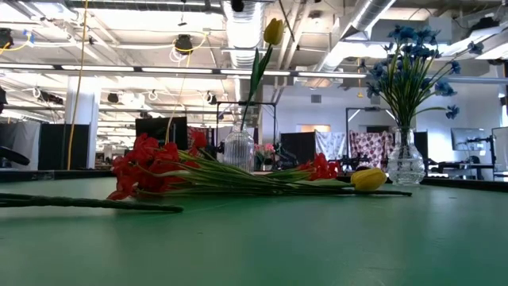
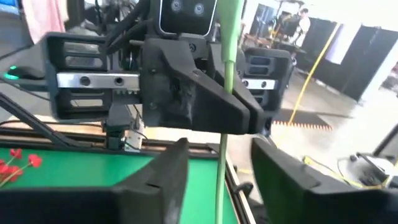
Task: Sort flowers into vase by color
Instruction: Put the top yellow tulip into the left transparent vase
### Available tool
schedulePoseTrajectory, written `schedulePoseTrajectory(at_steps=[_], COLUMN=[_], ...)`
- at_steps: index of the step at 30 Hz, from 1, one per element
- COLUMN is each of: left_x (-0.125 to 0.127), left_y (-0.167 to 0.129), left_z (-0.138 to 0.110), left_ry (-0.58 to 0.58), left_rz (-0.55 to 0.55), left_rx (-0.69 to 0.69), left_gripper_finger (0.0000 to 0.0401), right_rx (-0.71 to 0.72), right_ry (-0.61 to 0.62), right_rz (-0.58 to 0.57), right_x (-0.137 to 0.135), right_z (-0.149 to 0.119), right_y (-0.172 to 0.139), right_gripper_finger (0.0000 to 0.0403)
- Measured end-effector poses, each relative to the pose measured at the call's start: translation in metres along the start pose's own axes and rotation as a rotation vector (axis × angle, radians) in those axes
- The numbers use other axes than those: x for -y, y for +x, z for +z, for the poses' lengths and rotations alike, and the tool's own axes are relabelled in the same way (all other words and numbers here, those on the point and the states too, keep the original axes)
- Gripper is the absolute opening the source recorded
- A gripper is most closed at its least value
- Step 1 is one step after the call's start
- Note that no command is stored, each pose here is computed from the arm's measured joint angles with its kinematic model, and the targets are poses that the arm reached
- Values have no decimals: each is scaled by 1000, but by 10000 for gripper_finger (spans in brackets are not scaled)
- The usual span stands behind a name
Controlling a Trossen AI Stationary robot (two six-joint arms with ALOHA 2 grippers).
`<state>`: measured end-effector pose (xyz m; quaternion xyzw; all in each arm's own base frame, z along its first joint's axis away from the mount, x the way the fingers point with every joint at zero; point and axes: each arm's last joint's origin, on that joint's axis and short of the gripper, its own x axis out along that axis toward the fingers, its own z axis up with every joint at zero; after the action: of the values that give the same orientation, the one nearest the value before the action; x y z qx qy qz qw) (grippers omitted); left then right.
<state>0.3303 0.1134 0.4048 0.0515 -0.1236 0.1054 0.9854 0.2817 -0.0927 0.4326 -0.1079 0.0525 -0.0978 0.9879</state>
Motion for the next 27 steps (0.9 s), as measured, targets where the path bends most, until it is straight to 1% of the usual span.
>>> schedulePoseTrajectory(at_steps=[4, 8, 12, 15, 17, 19, 21, 25, 27], left_x=[-9, -19, -26, -28, -29, -27, -24, -18, -12], left_y=[-9, -24, -48, -67, -81, -94, -106, -122, -127], left_z=[8, 19, 39, 51, 58, 62, 64, 59, 51], left_ry=[4, 2, 9, 7, -2, -16, -26, -43, -53], left_rz=[27, 62, 96, 112, 103, 71, 36, -3, -38], left_rx=[-21, -79, -121, -166, -210, -257, -314, -439, -452], left_gripper_finger=[0, 0, 0, 0, 0, 0, 0, 0, 0], right_rx=[-69, -150, -245, -300, -338, -389, -436, -498, -525], right_ry=[8, 18, 36, 76, 109, 131, 142, 156, 150], right_rz=[4, 24, 46, 53, 61, 78, 104, 142, 142], right_x=[1, 0, -1, -1, -4, -8, -15, -33, -43], right_z=[6, 11, 11, 9, 6, 3, 0, -2, -2], right_y=[-7, -14, -21, -25, -26, -27, -29, -31, -32], right_gripper_finger=[268, 298, 305, 305, 305, 305, 305, 305, 305])
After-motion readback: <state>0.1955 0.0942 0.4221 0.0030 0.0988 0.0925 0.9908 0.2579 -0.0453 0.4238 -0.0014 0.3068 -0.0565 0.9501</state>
